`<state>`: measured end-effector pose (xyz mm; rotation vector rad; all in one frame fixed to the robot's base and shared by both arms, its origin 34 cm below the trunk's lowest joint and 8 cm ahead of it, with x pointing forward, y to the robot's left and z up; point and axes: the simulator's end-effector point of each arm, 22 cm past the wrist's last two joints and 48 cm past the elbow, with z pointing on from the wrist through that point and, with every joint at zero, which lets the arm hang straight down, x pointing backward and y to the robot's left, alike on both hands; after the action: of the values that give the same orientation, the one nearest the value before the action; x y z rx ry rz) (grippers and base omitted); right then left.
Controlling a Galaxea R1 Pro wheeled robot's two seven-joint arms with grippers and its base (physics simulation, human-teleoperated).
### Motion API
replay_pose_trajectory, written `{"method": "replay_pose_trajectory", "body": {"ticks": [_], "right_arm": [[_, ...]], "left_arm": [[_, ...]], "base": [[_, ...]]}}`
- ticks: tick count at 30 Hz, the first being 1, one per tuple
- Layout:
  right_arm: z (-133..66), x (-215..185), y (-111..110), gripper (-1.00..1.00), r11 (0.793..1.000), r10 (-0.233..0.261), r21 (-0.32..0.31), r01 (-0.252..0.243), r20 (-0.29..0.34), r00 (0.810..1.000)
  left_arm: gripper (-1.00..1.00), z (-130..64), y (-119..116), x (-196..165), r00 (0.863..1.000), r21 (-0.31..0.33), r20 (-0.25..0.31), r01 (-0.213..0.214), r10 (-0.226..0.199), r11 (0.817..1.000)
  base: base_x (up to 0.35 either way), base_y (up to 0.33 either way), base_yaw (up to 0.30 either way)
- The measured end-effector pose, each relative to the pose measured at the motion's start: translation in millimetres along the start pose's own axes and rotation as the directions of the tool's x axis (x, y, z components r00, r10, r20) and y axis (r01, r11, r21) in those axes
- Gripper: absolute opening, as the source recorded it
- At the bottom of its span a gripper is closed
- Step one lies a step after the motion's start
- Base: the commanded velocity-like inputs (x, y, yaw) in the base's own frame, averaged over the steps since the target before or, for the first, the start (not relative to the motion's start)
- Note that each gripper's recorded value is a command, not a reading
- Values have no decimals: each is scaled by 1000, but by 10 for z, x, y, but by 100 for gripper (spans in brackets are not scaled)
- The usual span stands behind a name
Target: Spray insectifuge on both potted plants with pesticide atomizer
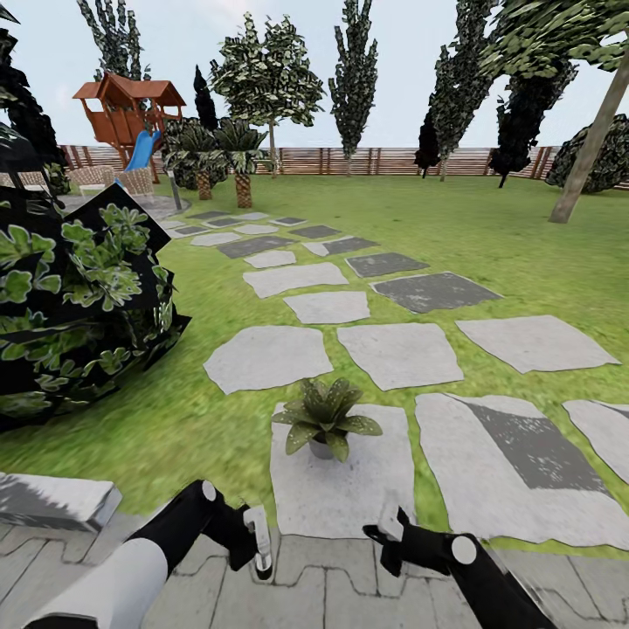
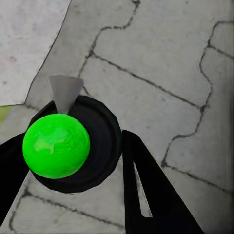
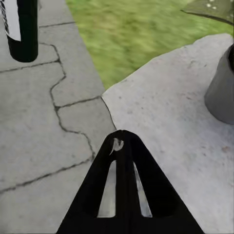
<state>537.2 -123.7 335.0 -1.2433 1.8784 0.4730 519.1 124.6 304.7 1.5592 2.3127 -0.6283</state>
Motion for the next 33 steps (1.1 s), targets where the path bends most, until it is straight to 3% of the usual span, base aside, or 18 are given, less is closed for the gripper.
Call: {"method": "replay_pose_trajectory", "body": {"ticks": [4,7,10,20,26,33], "right_arm": [[307,-417,345,-100,998,-16,-61,20,64,998],[434,-631,480,-100,997,-6,-79,14,99,995],[510,-773,565,-100,996,1,-90,10,122,992],[569,-897,627,-100,995,7,-98,7,141,990],[566,-885,625,-100,995,4,-98,9,138,990],[564,-865,626,-100,995,3,-99,10,134,991]], "left_arm": [[-100,79,-81,-72,1000,12,-2,-26,26,1000],[-100,85,-77,-104,999,7,0,-37,37,999],[-100,74,-61,-185,997,0,28,-76,76,997],[-100,145,-181,-492,985,11,96,-146,144,989],[-100,184,-267,-594,982,30,113,-157,153,987],[-100,277,-426,-568,972,70,66,-229,225,971]], "base": [[0,0,0],[0,0,0],[0,0,0],[0,0,0],[0,0,0],[0,0,0]]}}
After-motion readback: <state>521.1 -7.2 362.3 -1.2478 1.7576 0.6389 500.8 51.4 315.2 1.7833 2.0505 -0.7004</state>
